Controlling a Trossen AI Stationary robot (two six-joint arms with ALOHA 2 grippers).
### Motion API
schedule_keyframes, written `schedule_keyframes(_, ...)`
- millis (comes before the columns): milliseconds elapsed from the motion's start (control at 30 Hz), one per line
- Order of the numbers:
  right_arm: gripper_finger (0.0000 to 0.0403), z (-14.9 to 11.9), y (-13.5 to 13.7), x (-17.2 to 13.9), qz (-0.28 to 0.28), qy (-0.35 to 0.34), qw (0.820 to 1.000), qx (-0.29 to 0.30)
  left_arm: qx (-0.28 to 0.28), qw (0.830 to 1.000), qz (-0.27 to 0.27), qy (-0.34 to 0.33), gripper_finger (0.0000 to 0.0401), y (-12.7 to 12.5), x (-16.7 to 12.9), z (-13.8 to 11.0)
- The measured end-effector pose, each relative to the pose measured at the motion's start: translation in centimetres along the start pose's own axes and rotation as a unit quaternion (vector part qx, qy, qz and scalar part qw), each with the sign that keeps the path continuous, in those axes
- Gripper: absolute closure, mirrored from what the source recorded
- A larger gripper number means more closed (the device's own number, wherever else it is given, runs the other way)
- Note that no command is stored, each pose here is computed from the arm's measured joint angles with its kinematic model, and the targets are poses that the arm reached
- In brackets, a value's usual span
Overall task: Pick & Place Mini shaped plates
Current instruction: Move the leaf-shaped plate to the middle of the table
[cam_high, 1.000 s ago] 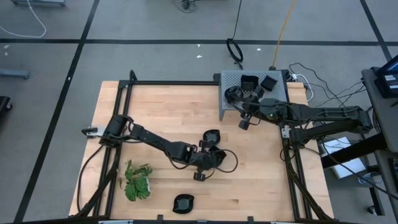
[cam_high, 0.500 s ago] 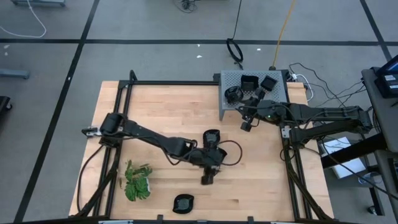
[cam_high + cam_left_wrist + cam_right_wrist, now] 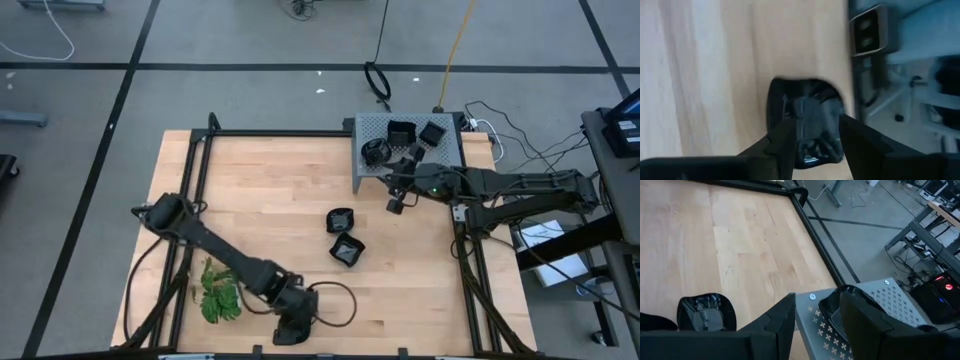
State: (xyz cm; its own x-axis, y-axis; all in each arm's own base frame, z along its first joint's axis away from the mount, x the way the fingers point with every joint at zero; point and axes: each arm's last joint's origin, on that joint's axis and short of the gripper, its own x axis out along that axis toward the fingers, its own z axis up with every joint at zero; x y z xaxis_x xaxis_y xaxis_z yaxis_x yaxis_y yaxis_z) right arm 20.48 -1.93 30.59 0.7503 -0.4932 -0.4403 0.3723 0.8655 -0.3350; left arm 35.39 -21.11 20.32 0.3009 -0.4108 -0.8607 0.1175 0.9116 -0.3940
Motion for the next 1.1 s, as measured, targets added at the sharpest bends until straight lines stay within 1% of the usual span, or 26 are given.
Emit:
schedule_keyframes(67,0.0261,0.1,0.1,0.0,0.001,-0.006,1.000,0.002,-0.019,1.000,0.015,0.008,0.0252,0.0,0.7,-1.0)
schedule_keyframes(200,0.0261,0.2,0.0,0.0,0.001,-0.007,1.000,0.003,-0.067,0.997,0.027,0.023,0.0252,0.5,1.9,-2.5)
schedule_keyframes(333,0.0261,0.2,0.0,0.0,0.001,-0.007,1.000,0.003,-0.089,0.994,0.057,0.027,0.0251,1.3,2.7,-3.5)
schedule_keyframes(400,0.0261,0.2,0.0,0.0,0.001,-0.007,1.000,0.003,-0.095,0.994,0.055,0.027,0.0251,1.6,3.0,-3.8)
schedule_keyframes(467,0.0261,0.2,0.0,0.0,0.001,-0.007,1.000,0.003,-0.102,0.994,0.041,0.022,0.0251,1.8,3.4,-4.0)
schedule_keyframes(600,0.0261,0.1,0.0,0.0,0.001,-0.007,1.000,0.003,-0.090,0.996,0.005,0.003,0.0251,1.7,4.1,-4.3)
schedule_keyframes(667,0.0261,0.1,0.0,0.0,0.001,-0.007,1.000,0.003,-0.089,0.996,0.005,0.001,0.0251,1.9,4.4,-4.6)
schedule_keyframes(767,0.0261,0.1,0.1,0.0,0.001,-0.006,1.000,0.002,-0.094,0.995,0.024,-0.005,0.0252,2.3,4.5,-4.7)
schedule_keyframes(900,0.0261,0.0,0.1,0.0,0.001,-0.002,1.000,0.000,-0.083,0.996,0.027,-0.013,0.0256,2.4,4.5,-4.6)
schedule_keyframes(1000,0.0261,0.0,0.1,0.0,0.001,-0.002,1.000,0.000,-0.072,0.997,0.025,-0.015,0.0279,2.4,4.5,-4.5)
schedule_keyframes(1100,0.0261,0.0,0.1,0.0,0.002,0.000,1.000,-0.002,-0.052,0.999,0.013,-0.008,0.0317,2.3,4.5,-4.5)
